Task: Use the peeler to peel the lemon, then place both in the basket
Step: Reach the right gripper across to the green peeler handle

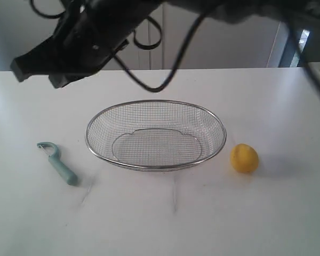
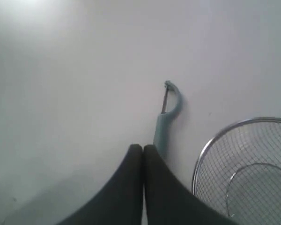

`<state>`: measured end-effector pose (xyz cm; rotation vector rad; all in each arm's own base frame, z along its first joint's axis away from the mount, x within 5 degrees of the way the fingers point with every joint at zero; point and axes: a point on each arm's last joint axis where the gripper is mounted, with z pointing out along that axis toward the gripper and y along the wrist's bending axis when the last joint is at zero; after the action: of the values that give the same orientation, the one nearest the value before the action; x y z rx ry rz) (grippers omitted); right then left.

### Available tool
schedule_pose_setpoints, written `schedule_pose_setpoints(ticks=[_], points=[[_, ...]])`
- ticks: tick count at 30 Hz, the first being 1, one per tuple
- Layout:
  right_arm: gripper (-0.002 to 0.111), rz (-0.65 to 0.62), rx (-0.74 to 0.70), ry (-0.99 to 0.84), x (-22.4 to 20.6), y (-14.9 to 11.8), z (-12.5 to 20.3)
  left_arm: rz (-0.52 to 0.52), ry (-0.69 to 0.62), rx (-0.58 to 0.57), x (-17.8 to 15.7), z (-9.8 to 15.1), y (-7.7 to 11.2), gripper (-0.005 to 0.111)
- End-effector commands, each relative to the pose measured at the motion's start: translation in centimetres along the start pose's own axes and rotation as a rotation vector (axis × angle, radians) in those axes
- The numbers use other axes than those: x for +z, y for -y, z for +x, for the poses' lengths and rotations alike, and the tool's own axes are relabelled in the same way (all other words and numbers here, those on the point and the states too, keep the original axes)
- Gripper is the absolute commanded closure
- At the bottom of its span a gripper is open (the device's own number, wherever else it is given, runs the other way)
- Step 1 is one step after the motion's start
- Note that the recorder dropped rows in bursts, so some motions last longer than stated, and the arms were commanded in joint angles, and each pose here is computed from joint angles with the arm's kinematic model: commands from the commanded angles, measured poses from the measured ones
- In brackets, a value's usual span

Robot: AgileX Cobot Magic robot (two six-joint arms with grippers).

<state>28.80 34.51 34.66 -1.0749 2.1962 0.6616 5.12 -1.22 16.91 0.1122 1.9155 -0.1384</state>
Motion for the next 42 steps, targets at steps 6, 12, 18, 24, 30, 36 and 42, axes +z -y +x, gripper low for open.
schedule_pose_setpoints(ticks=[6,12,18,24,30,36,42], points=[[0.108,0.010,-0.212,-0.206,9.2,-1.6,1.4,0.009,-0.002,-0.006,0.0,0.1,0.1,0.107],[0.108,0.005,-0.210,-0.248,11.0,-1.3,2.4,0.009,-0.002,-0.006,0.0,0.1,0.1,0.107],[0.104,0.005,-0.204,-0.260,12.4,-1.0,3.1,0.009,-0.002,-0.006,0.0,0.1,0.1,0.107],[0.080,0.048,-0.234,-0.224,13.3,-0.4,3.1,0.009,-0.002,-0.006,0.0,0.1,0.1,0.107],[0.056,0.064,-0.281,-0.245,15.1,0.1,4.0,0.009,-0.002,-0.006,0.0,0.1,0.1,0.107],[0.046,0.071,-0.294,-0.211,16.1,0.4,4.2,0.009,-0.002,-0.006,0.0,0.1,0.1,0.107],[0.045,0.078,-0.296,-0.176,16.4,0.4,4.0,0.009,-0.002,-0.006,0.0,0.1,0.1,0.107]])
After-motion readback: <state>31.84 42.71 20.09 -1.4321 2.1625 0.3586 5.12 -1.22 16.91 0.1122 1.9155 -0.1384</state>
